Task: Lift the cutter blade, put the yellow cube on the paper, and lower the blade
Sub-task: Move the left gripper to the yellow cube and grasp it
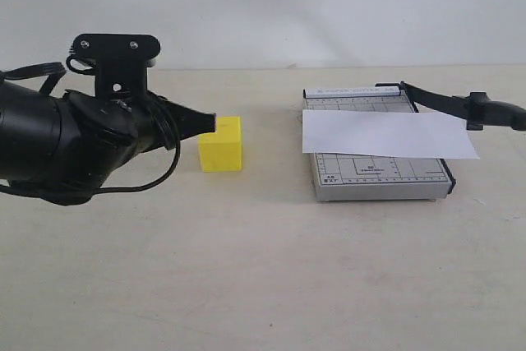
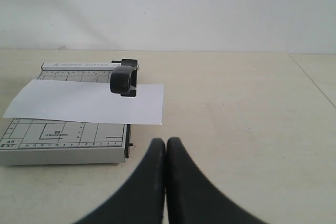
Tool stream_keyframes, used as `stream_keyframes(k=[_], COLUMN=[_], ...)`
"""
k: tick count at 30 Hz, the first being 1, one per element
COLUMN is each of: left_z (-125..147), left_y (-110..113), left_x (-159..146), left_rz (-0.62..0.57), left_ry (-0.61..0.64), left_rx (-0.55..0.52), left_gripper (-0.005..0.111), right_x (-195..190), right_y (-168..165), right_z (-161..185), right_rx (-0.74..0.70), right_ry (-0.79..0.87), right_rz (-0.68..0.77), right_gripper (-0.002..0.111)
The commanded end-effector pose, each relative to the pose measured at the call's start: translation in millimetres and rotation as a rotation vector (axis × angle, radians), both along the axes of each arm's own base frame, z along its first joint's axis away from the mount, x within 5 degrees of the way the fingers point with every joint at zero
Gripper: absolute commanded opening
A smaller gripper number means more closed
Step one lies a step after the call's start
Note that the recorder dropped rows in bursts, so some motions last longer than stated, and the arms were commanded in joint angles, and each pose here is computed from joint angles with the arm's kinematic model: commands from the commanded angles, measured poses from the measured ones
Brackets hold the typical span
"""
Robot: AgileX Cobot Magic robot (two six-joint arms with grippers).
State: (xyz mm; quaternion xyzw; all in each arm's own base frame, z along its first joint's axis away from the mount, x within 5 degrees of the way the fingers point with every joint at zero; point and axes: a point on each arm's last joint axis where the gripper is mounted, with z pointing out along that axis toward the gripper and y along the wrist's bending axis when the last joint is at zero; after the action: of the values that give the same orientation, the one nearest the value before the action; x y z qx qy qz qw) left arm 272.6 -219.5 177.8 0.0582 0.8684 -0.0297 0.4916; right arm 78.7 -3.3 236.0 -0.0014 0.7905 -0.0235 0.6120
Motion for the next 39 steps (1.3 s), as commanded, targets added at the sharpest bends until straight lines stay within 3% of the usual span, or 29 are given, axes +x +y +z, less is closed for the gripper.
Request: stream_keyframes(k=[1,5,6,7,13,19,28,34,39], left_z=[4,-1,-2,-6,-27,-38,-62,-75,-75], left_y=[-8,-9,-10,-11,-26,-45,-63,-68,-64], left_x=[1,4,5,6,13,28,50,59,65], left_rz=[-0.082,0.031,0.045,0.044,-0.103,-0.149,-0.142,-0.143,-0.055], left_ry=[-0.022,-0.001,0.003,0.011,-0.007,-0.028,-0.039,-0.035,-0.086], left_rx=[-0.091,-0.254,-0.273,-0.267,-0.151,-0.127,-0.11,-0.017,-0.009], left_gripper=[0.042,0.095,0.106,0.11,0.109,0.109,0.109,0.109,0.109], right_x=[0,0,0,0,0,0,0,0,0], right_y=[0,0,0,0,0,0,1,1,1], right_z=[-1,-1,-1,-1,-1,-1,-1,0,-1], right_rx=[0.002,0.002,0.002,0.002,0.002,0.007,0.049,0.049,0.049], right_ry=[-0.01,-0.01,-0.01,-0.01,-0.01,-0.009,-0.009,-0.012,-0.009], right_rz=[0.001,0.001,0.001,0.001,0.001,0.001,0.0,0.0,0.0], right_gripper=[0.0,0.0,0.0,0.0,0.0,0.0,0.0,0.0,0.0])
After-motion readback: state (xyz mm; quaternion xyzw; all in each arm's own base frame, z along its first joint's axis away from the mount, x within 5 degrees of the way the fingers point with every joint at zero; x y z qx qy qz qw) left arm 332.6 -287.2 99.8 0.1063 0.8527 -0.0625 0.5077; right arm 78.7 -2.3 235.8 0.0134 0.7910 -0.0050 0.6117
